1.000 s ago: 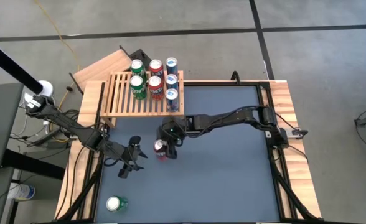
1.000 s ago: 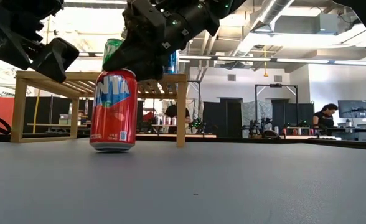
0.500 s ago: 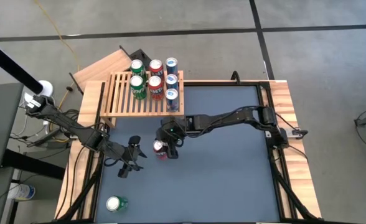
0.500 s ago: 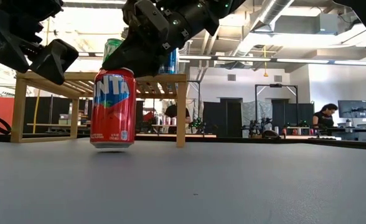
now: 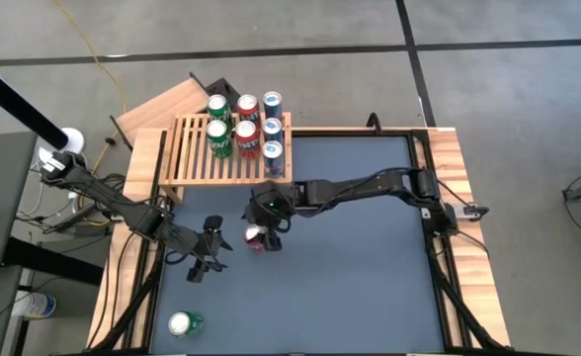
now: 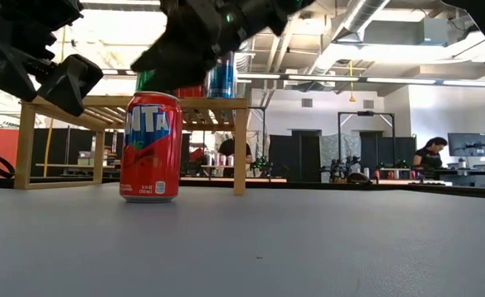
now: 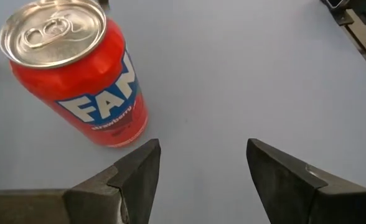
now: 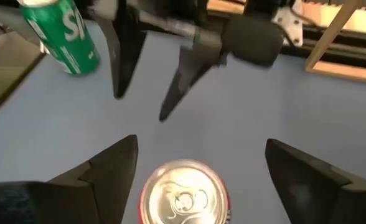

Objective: Place canned beverage on shelf
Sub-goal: Put the red soda can on the shelf aligned with the other red soda cans

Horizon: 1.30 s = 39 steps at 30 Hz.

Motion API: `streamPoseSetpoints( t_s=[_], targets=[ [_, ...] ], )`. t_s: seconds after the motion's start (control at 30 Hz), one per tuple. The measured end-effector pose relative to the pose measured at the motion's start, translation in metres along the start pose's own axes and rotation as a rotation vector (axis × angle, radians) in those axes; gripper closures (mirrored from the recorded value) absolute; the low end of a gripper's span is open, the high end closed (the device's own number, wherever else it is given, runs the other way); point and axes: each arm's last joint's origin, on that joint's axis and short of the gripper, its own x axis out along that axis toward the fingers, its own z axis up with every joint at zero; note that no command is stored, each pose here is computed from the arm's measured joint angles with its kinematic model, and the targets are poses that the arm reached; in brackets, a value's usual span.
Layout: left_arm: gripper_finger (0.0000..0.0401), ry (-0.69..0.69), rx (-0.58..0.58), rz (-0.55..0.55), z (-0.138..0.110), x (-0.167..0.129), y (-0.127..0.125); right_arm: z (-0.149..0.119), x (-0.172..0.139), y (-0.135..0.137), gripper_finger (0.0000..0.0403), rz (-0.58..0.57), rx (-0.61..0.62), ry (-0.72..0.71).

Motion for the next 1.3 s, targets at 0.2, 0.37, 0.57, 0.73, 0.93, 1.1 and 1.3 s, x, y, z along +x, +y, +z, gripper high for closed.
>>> streamPoseSetpoints(
  t_s=[0.2,0.37,0.57,0.73,0.93,1.1,1.3],
  targets=[
    [0.0172,0.003,0.003,0.063,-0.001,0.0,0.002,0.038,-0.03,-0.001,0.0057,0.001,0.0,0.081],
    [0.0172,0.054,-0.036,0.206,-0.008,-0.001,0.007,0.055,-0.054,0.018,0.0065,-0.038,-0.065,0.215],
    [0.0172,0.02,0.017,0.314,-0.021,0.004,0.012,0.052,-0.07,0.044,0.0071,-0.037,-0.094,0.394],
    [0.0172,-0.066,0.012,0.308,-0.037,0.014,0.019,0.045,-0.074,0.054,0.0074,-0.085,-0.069,0.503],
    [0.0172,-0.188,-0.022,0.215,-0.048,0.02,0.027,0.039,-0.078,0.062,0.0074,-0.075,-0.054,0.583],
    [0.0172,-0.248,-0.043,0.242,-0.062,0.021,0.042,0.034,-0.073,0.062,0.0074,-0.08,-0.04,0.588],
    [0.0172,-0.352,-0.075,0.165,-0.071,0.019,0.052,0.029,-0.067,0.069,0.0074,-0.074,-0.032,0.597]
  ],
)
